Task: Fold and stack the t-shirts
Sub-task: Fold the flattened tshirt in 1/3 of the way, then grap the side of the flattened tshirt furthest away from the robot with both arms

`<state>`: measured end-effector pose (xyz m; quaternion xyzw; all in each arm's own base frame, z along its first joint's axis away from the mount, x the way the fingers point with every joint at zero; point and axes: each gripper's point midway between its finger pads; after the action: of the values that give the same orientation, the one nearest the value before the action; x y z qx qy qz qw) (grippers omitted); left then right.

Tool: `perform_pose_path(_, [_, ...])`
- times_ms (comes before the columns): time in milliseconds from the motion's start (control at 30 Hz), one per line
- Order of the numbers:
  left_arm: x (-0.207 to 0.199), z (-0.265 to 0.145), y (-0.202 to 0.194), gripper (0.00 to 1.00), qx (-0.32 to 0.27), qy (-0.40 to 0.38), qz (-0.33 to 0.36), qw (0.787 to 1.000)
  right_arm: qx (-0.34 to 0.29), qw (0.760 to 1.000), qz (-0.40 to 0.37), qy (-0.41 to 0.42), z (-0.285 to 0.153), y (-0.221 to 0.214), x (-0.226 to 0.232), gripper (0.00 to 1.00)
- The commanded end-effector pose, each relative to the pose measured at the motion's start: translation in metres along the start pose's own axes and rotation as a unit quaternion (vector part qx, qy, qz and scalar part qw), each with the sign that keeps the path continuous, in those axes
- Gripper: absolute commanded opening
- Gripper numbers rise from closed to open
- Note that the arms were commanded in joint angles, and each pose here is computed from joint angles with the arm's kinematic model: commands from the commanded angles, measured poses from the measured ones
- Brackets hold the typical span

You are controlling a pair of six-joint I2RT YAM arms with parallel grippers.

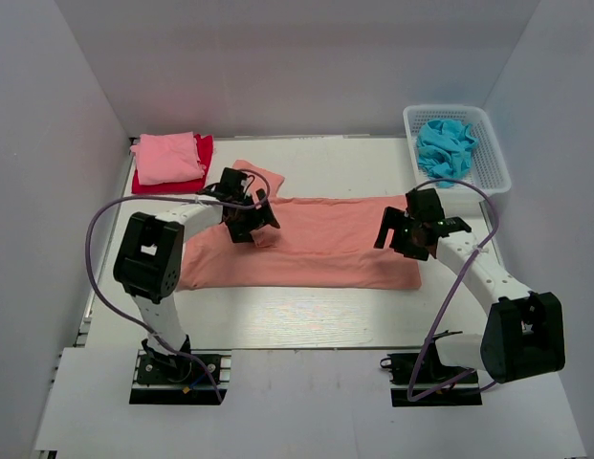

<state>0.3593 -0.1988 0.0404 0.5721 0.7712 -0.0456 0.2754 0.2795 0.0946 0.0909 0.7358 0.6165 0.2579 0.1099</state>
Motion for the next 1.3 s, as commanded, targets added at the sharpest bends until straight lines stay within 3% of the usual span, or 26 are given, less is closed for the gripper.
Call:
perform_pose_path(0, [-0.029, 0.002, 0.033, 1.00, -0.045, -0.032, 0.001, 0.998, -0.015, 1.000, 0.006, 0.014, -0.004, 0.002, 0.004, 0.90])
perform_pose_path(200, [-0.054, 0.001, 0.058, 1.00, -0.063, -0.061, 0.005, 0.996, -0.012, 1.000, 0.009, 0.009, -0.003, -0.001, 0.002, 0.90])
perform_pose_path(367, [-0.055, 0.017, 0.066, 1.00, -0.061, -0.059, 0.015, 0.996, -0.019, 1.000, 0.013, 0.000, -0.003, 0.004, 0.000, 0.90])
perform_pose_path(500, [-0.058, 0.022, 0.093, 1.00, -0.086, -0.057, 0.030, 0.994, -0.033, 0.999, 0.001, -0.006, -0.008, 0.019, 0.002, 0.90])
perform_pose_path(667, [-0.103, -0.020, 0.136, 1.00, -0.142, -0.097, 0.143, 0.975, -0.051, 0.998, -0.023, -0.018, -0.016, 0.042, 0.004, 0.90])
perform_pose_path(800, [-0.116, -0.045, 0.149, 1.00, -0.155, -0.091, 0.175, 0.968, -0.087, 0.995, -0.038, -0.036, -0.022, 0.072, 0.006, 0.90])
perform_pose_path(1033, [-0.113, -0.046, 0.230, 1.00, -0.246, -0.007, 0.170, 0.954, -0.110, 0.992, -0.043, -0.052, -0.008, 0.117, 0.019, 0.90])
perform_pose_path(1100, [-0.093, -0.012, 0.249, 1.00, -0.252, 0.028, 0.158, 0.954, -0.109, 0.992, -0.045, -0.050, -0.001, 0.122, 0.023, 0.90])
perform_pose_path(1133, [-0.106, -0.020, 0.267, 1.00, -0.282, 0.020, 0.158, 0.946, -0.121, 0.991, -0.041, -0.050, -0.003, 0.134, 0.028, 0.90])
perform_pose_path(1267, [-0.088, 0.002, 0.312, 1.00, -0.350, 0.032, 0.131, 0.927, -0.128, 0.990, -0.039, -0.052, 0.001, 0.147, 0.034, 0.90])
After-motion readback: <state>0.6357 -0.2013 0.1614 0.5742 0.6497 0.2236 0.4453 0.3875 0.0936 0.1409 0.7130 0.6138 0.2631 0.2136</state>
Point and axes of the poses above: each gripper's point midway between its finger pads, its own z axis out along the fingers, its own x axis along the line the jaws close on, y = z × x, and after that the axes turned 1 degree about -z, right-handed
